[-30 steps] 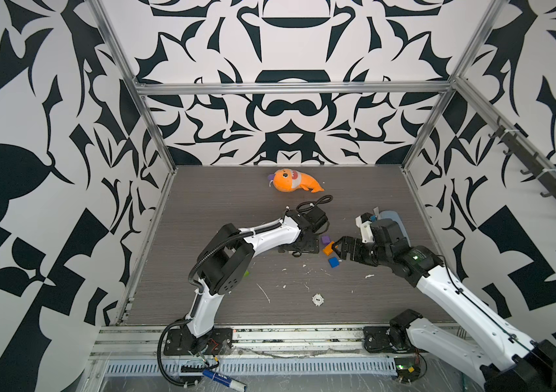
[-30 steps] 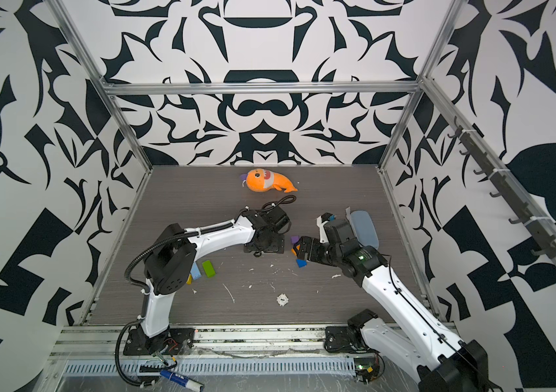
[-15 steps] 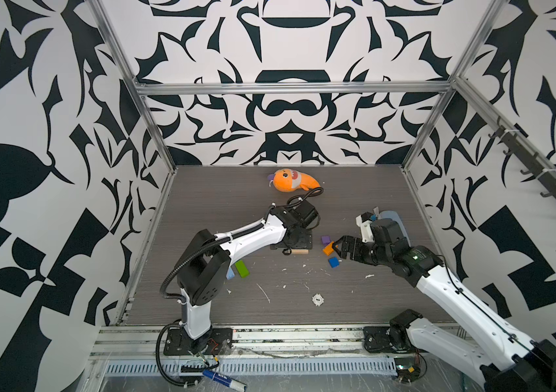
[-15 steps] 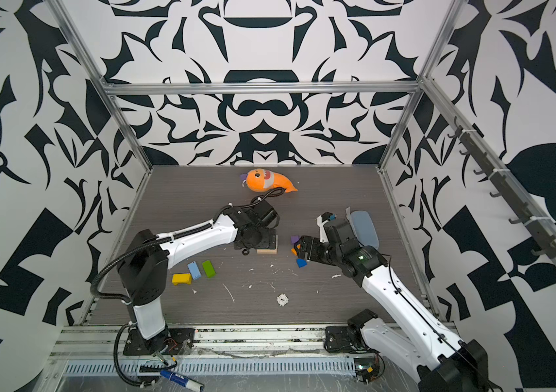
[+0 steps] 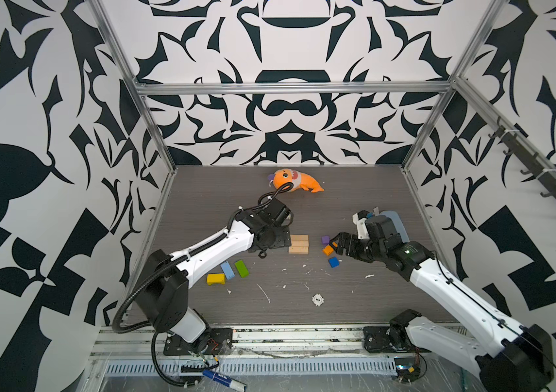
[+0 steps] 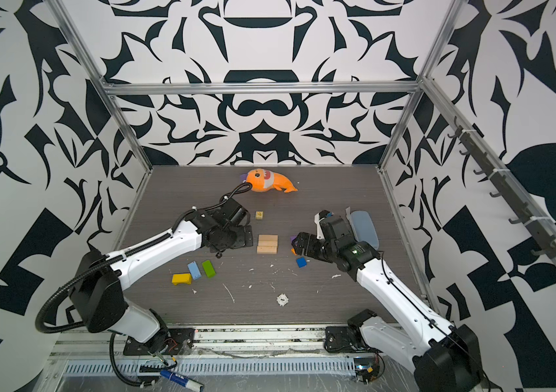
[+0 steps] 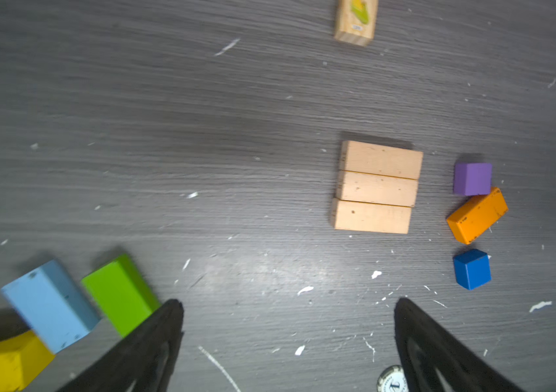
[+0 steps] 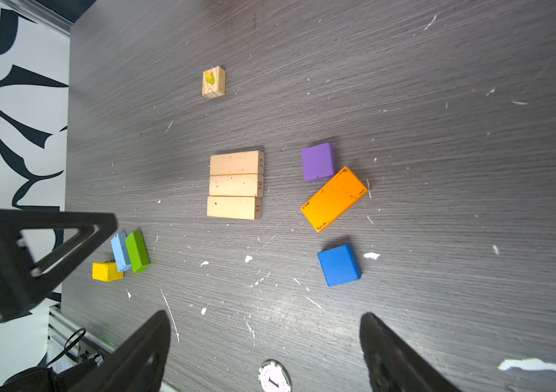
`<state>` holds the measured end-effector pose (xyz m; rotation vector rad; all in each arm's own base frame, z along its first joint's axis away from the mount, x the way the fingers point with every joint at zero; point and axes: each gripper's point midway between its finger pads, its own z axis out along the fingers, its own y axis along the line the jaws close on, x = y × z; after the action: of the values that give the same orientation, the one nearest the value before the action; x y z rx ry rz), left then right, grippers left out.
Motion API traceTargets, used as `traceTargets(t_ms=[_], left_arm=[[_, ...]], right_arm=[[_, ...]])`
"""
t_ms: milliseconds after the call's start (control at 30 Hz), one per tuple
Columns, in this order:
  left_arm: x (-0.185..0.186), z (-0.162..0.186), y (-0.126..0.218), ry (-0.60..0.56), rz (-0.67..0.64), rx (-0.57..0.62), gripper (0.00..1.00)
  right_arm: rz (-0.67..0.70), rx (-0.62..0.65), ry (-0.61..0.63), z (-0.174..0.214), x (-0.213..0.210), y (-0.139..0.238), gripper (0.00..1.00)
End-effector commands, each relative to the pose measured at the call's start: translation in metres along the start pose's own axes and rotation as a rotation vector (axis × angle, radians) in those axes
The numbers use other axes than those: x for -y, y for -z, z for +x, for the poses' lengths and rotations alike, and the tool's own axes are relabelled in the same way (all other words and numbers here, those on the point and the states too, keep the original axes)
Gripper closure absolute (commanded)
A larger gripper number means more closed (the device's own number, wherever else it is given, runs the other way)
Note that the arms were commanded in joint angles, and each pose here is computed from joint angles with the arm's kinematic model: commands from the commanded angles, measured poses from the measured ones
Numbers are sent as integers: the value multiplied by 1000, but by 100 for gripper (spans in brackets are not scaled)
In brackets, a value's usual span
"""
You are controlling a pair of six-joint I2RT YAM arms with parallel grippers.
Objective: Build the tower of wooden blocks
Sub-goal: 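Move the left gripper over the green block while the right gripper draws back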
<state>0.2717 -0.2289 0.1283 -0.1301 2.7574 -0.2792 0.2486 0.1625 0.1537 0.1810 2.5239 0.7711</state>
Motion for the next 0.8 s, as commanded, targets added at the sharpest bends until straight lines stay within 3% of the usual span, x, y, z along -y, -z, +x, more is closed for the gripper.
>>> traceTargets(t_ms=[0,367,767], left_arm=[[-21,3,7,74,-21,-1,0],[-71,18,1,221,-32,-58,0],[-93,46,-28,316,-98,-170,5]], right_arm=[[-23,27,-6,-12,-9,0,9],[41,-5,-50,-9,4,-15,13],[62,-3,-47,-10,7,-13,14]])
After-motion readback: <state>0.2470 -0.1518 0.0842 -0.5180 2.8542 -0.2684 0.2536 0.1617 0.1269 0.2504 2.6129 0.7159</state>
